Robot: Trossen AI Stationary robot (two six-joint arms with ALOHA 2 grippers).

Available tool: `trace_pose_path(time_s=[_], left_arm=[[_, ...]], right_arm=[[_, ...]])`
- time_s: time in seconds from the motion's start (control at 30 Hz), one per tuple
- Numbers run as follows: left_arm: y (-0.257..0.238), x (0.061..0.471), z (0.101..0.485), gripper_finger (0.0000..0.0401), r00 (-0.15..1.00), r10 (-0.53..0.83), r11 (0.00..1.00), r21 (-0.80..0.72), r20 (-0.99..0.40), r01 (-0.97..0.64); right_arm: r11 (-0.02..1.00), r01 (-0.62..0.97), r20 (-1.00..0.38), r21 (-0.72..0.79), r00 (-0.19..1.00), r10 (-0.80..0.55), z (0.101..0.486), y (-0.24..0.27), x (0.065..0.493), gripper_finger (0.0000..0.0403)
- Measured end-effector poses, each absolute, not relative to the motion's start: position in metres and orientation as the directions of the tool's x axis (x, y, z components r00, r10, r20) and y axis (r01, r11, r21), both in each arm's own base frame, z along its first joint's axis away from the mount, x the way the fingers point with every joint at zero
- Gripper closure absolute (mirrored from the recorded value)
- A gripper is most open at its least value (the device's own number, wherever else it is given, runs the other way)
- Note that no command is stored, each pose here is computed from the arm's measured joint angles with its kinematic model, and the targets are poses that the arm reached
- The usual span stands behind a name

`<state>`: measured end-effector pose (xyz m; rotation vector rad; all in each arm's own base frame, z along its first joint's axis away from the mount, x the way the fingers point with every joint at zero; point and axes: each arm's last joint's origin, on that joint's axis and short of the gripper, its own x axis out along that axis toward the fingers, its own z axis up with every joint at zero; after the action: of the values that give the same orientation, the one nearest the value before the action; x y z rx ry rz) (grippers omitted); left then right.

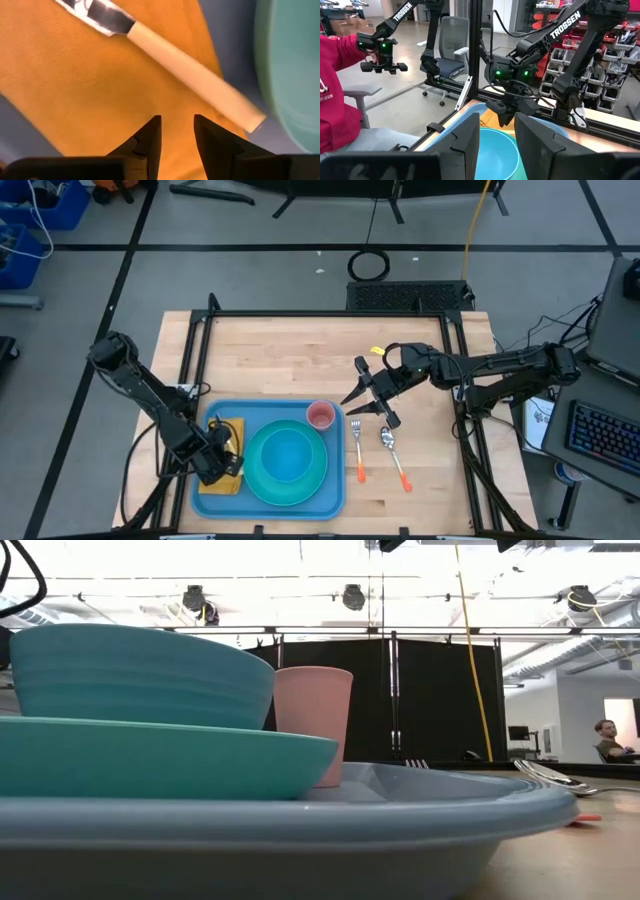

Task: Set up tray
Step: Put the yellow table knife on top of the yellow table napkin on the blue tray

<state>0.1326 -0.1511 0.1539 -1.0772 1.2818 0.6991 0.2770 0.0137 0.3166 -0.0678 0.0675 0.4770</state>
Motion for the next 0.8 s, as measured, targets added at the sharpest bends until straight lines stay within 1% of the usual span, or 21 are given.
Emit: trace_pose_path(time_s=[0.13,0.23,0.4,0.53,0.67,0.8], left_arm=[[-0.15,0.132,0.157,0.0284,0.212,-0.146,0.374,-0.252,-0.966,-0.892],[-0.145,0.131,0.16,0.0284,0.249,-0.096,0.358,-0.267,-0.964,-0.895],[-0.137,0.128,0.159,0.0284,0.265,0.024,0.248,-0.251,-0.964,-0.936],[-0.132,0.131,0.157,0.0284,0.247,0.028,0.201,-0.236,-0.969,-0.951],[-0.128,0.135,0.157,0.0284,0.244,0.03,0.208,-0.232,-0.969,-0.95],[-0.124,0.139,0.157,0.0284,0.253,0.047,0.192,-0.24,-0.966,-0.952]], right_arm=[[0.886,-0.461,-0.08,-0.049,0.886,0.456,0.317,0.014,0.277,0.0289],[0.886,-0.46,-0.08,-0.05,0.886,0.456,0.317,0.014,0.277,0.0289],[0.886,-0.461,-0.079,-0.051,0.886,0.456,0.317,0.014,0.277,0.0289],[0.886,-0.46,-0.079,-0.05,0.887,0.456,0.317,0.014,0.277,0.0289],[0.886,-0.46,-0.079,-0.051,0.887,0.456,0.317,0.014,0.277,0.0289],[0.886,-0.46,-0.079,-0.052,0.887,0.456,0.317,0.014,0.277,0.0289]])
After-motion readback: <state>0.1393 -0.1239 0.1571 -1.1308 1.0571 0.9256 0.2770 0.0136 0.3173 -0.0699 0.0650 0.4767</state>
